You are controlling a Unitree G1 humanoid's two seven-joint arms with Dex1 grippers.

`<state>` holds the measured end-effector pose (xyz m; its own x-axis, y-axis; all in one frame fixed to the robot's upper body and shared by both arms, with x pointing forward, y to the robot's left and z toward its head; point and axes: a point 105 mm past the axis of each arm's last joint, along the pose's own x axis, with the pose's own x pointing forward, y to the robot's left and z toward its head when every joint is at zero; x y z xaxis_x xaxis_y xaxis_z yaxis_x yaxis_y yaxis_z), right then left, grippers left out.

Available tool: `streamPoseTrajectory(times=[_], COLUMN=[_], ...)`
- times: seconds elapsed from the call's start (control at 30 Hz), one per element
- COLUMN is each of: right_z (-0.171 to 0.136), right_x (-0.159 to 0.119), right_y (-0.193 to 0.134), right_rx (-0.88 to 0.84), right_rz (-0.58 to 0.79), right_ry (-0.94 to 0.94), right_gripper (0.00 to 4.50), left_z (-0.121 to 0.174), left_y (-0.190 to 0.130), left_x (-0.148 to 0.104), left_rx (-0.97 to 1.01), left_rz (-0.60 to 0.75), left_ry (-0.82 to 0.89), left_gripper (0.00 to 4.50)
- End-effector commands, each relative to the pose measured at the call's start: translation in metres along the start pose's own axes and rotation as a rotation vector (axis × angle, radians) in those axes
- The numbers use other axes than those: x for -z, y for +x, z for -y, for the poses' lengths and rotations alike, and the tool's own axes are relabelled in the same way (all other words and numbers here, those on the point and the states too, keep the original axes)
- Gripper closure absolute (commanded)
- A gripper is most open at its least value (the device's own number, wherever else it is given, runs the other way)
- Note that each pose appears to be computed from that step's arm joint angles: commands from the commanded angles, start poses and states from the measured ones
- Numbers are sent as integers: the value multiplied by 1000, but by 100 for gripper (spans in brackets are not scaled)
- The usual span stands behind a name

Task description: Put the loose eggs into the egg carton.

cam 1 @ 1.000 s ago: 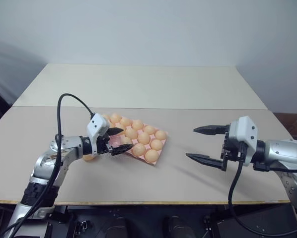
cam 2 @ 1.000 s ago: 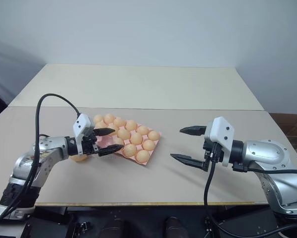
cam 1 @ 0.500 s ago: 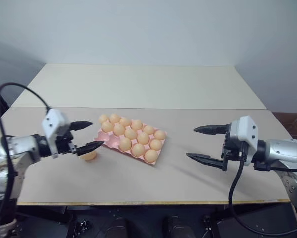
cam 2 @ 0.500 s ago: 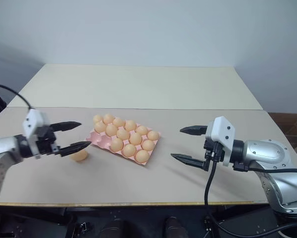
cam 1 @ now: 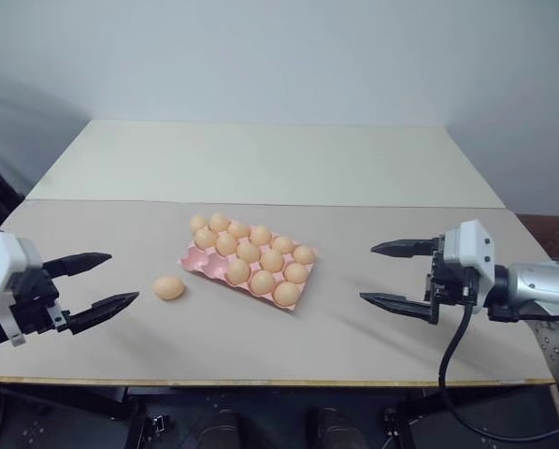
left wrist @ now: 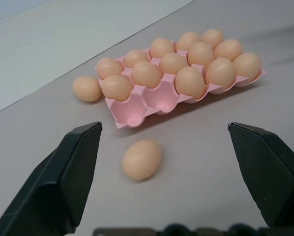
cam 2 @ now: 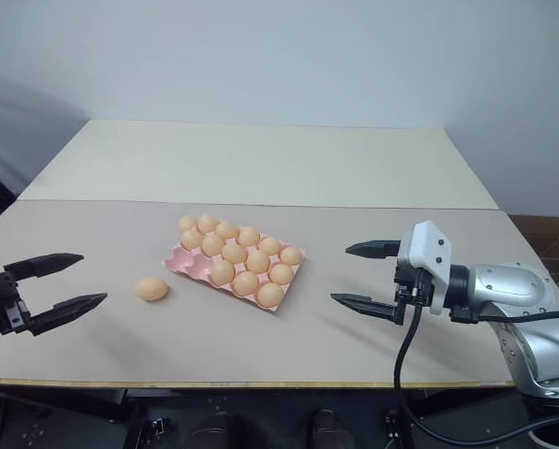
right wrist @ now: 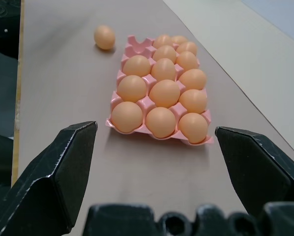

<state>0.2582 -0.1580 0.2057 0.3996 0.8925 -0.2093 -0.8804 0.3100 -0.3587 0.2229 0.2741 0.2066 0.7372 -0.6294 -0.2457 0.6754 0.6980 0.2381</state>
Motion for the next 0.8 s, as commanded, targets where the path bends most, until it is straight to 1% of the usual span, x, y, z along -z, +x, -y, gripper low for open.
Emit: streamPoseTrajectory(times=[0.03,0.13,0.3,0.5,0.8], right_z=[5,4,0,0,-4], right_x=[-12,-11,-11,-16,-24], right_y=[-8,-8,-8,-8,-6], right_rx=[23,26,17,12,21], right_rz=[19,17,10,15,34], right_ry=[-54,-53,-56,-66,-84], right_gripper=[0,0,0,0,0], left_z=[3,7,-1,-11,-24], left_y=[-1,4,18,35,81], left_x=[-7,2,34,44,62], left_rx=[-19,-32,-133,-152,-51], left_rz=[21,-9,-163,-171,-167], left_ry=[17,8,-32,-47,-94], left_gripper=[3,3,3,3,3])
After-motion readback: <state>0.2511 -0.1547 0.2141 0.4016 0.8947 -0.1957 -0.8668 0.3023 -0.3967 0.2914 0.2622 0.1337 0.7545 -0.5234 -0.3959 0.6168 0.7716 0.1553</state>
